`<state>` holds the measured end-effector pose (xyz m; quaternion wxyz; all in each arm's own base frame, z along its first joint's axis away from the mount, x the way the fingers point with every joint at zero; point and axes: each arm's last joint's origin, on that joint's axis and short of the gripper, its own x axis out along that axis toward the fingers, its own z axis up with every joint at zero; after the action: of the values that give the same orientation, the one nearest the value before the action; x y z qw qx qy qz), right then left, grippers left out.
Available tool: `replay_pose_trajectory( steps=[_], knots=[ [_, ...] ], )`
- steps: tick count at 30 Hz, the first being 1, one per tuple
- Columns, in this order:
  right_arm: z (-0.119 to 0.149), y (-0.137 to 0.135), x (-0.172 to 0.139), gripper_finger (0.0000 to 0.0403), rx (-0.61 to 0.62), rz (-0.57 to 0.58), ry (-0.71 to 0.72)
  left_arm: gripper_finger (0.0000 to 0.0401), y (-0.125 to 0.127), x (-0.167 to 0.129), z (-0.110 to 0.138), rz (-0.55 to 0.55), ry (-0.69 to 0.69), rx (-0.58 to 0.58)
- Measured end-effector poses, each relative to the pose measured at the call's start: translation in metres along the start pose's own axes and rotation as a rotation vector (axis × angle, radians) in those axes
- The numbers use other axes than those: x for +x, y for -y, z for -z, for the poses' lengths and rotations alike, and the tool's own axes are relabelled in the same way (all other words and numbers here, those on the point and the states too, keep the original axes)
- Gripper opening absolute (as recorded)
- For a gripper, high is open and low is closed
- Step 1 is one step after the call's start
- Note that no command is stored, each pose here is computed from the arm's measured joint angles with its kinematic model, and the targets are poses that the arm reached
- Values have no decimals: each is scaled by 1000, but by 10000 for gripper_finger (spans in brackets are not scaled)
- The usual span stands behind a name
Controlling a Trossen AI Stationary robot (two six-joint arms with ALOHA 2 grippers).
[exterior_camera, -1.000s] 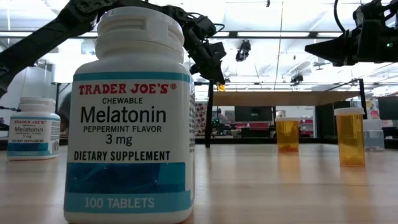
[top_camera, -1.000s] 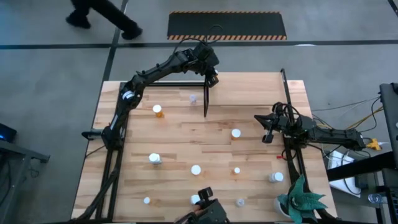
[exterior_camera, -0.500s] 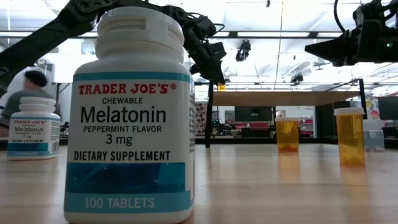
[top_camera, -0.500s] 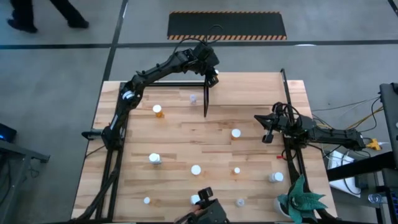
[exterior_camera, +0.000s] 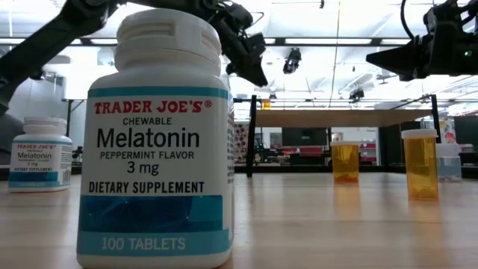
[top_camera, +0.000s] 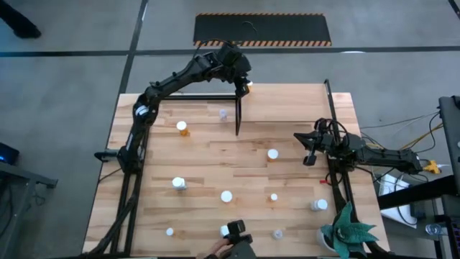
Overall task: Pick and place medicine bottles onto shelf by color
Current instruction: Put the middle big orange pill bottle on the shelf
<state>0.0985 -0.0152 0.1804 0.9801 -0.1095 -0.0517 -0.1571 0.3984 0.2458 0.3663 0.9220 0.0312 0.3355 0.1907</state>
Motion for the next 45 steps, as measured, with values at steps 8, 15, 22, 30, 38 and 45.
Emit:
replay_pose_trajectory(
  steps=[8, 15, 22, 30, 38, 45],
  knots=[
    [0, 0, 0, 9, 102, -2, -2, 81, 16, -19, 6, 68, 141, 43],
    [3, -1, 0, 9, 146, -12, -27, 33, 35, -44, 49, 39, 399, 75],
    [1, -1, 3, 9, 130, -13, -11, 19, 60, -65, 108, 99, 468, 66],
    [-12, 1, 10, 31, 186, -6, -41, 19, 96, -88, 170, 148, 695, 46],
    [-23, -3, 36, 147, 229, -29, -401, 19, 116, -94, 231, 209, 759, -55],
    [-27, -10, 60, 271, 289, -24, -743, 19, 123, -97, 258, 211, 811, -47]
  ],
)
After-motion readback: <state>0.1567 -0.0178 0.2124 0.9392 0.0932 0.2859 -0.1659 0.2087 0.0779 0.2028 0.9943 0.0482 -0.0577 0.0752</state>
